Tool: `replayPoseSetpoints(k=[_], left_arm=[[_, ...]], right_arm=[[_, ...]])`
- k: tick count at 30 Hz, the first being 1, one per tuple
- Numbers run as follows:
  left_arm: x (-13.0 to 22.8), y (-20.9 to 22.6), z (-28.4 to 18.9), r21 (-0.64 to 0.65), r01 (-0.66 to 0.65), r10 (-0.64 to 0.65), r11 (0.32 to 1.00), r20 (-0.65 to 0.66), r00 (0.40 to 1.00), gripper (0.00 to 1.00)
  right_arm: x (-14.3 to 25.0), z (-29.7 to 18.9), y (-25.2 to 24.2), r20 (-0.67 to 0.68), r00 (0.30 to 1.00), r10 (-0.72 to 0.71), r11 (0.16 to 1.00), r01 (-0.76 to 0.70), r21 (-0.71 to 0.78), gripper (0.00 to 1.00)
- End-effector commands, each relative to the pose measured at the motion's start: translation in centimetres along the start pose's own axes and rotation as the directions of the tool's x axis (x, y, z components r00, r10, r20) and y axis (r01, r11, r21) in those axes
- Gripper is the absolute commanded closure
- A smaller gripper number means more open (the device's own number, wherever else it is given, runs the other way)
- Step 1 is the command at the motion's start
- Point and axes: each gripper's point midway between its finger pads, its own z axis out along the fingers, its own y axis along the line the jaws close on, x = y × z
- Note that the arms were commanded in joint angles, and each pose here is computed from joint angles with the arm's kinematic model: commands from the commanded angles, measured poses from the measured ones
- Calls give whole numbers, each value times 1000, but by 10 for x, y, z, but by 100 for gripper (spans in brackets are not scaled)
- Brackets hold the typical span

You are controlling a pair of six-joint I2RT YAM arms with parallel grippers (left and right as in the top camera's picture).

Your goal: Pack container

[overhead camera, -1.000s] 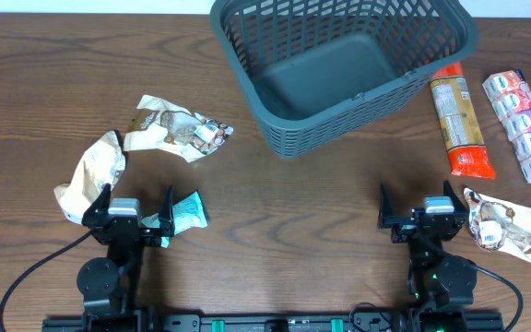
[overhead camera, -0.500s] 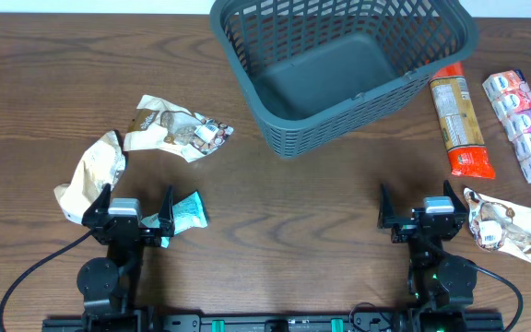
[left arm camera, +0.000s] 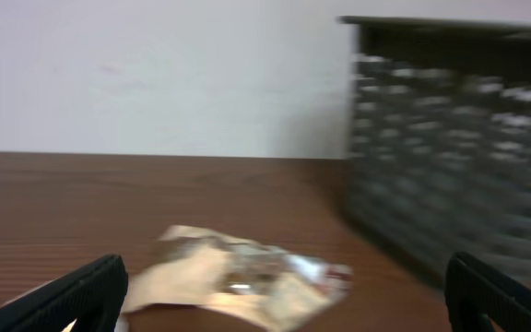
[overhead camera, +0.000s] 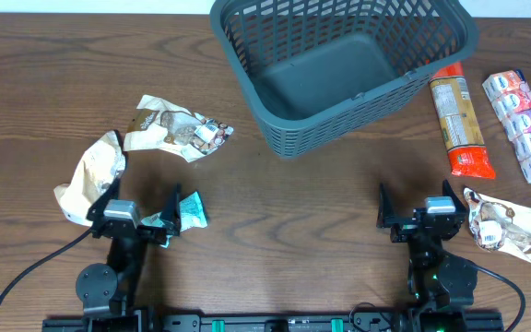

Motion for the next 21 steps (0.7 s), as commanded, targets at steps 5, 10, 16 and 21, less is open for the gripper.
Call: replayPoseSetpoints(k=[5, 10, 16, 21], left_arm=[[-60, -70, -26, 359, 101, -118, 928, 25, 993, 1], [-92, -88, -51, 401, 122, -122, 908, -26, 992, 1], [-98, -112, -91, 438, 226, -153, 870, -195, 969, 1], [-123, -136, -116, 558, 184, -117, 809, -154, 981, 1]], right_arm=[[-43, -6, 2, 141, 982, 126, 992, -123, -32, 1], [-113, -29, -4, 282, 956, 77, 997, -73, -23, 1], [-149, -56, -15, 201, 979, 4, 999, -12, 38, 1], [-171, -79, 19, 62, 995, 80, 980, -67, -186, 1]])
